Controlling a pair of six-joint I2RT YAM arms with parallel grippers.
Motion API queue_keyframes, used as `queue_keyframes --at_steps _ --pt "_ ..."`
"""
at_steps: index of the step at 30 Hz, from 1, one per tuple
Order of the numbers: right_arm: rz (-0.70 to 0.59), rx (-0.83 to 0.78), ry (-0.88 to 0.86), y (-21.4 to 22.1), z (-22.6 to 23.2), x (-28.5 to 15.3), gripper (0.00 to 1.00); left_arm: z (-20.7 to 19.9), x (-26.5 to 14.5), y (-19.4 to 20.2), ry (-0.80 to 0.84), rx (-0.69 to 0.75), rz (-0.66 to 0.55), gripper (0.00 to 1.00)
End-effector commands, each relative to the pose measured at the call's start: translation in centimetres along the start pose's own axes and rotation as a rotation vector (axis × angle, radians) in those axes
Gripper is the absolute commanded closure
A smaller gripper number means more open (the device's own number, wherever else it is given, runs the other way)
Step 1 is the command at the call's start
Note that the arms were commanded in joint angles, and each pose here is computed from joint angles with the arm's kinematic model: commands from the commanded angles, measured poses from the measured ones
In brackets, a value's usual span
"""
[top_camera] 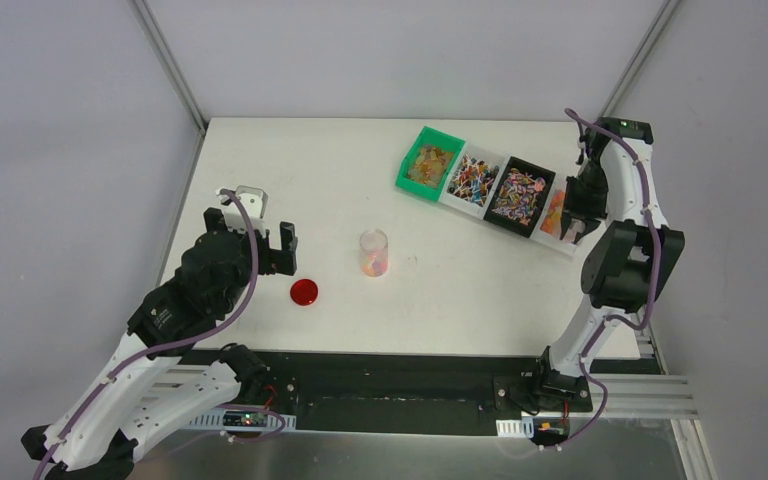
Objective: Pack the candies
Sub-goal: Scoop the fake candies from the storage box.
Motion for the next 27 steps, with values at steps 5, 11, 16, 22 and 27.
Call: queue_keyframes --at_steps 5,11,16,22,27 --pt "-0.069 -0.006 -0.012 -1.2 0.0 0.5 1.0 0.2 -0.2 -0.5 -0.019 -0.032 -0.045 0.01" --pt "-0.072 -0.011 -0.015 -1.6 0.1 1.9 1.0 0.3 -0.3 -0.5 -0.019 -0.035 -0.049 0.01" --pt "-0.082 -0.005 -0.005 -1.6 0.1 2.6 1.0 0.3 -0.3 -0.5 -0.017 -0.037 -0.051 0.01" --pt "-0.095 0.003 0.006 -1.6 0.1 3.5 1.0 0.3 -0.4 -0.5 -0.015 -0.037 -0.052 0.01" --pt "-0.106 0.008 0.012 -1.2 0.0 4.0 1.0 0.3 -0.4 -0.5 -0.014 -0.038 -0.051 0.01"
Point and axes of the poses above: each gripper's point midway between its finger pads, its own x axis out along the fingers, its own z axis along the line the jaws close on, y = z × x, the point moved 9 cm from there along -x, back along the fingers, and after that the axes turned 1 degree about x, right-handed, at the moved point
